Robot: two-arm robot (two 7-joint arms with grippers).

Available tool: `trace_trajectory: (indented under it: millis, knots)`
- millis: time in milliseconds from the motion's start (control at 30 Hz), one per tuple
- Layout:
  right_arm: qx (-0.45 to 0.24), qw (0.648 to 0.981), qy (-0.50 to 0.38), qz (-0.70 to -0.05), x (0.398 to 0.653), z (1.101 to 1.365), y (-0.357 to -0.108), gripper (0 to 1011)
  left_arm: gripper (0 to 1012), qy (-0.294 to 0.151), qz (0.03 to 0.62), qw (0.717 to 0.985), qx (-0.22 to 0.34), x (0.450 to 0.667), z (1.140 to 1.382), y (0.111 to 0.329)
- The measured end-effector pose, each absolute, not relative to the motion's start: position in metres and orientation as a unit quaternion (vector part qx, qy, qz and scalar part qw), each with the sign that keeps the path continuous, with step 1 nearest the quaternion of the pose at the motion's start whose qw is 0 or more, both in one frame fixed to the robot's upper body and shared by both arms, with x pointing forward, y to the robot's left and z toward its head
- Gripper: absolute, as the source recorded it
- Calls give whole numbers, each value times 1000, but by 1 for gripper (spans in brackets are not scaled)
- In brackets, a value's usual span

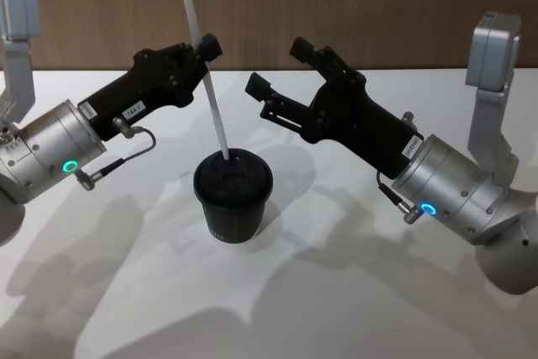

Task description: Pick up the straw with one hand, pass it to the other hand, and insert it into the cup.

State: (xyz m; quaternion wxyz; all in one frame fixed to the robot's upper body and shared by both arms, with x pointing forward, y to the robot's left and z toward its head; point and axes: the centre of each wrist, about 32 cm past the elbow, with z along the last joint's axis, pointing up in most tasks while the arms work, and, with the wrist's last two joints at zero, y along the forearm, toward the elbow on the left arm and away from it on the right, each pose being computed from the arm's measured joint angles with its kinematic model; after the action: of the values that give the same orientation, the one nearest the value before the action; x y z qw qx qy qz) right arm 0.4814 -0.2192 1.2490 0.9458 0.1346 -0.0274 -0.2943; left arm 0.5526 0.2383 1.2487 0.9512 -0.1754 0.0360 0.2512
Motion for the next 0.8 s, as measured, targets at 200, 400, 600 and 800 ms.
trace_trajectory:
  millis: [200,400,600,800]
  knots:
    - [135,946,-27,-294,481,1249,-219,1001,2,38,250,952,-174,554,1247,238]
    - [135,946,-27,-294,481,1249,-219,1001,3,41,251,951,-174,556,1245,237]
    - [135,946,-27,-294,481,1249,-219,1001,2,47,250,951,-176,560,1242,236]
    - [135,946,-27,-294,481,1249,-219,1001,2,50,248,951,-177,564,1240,234]
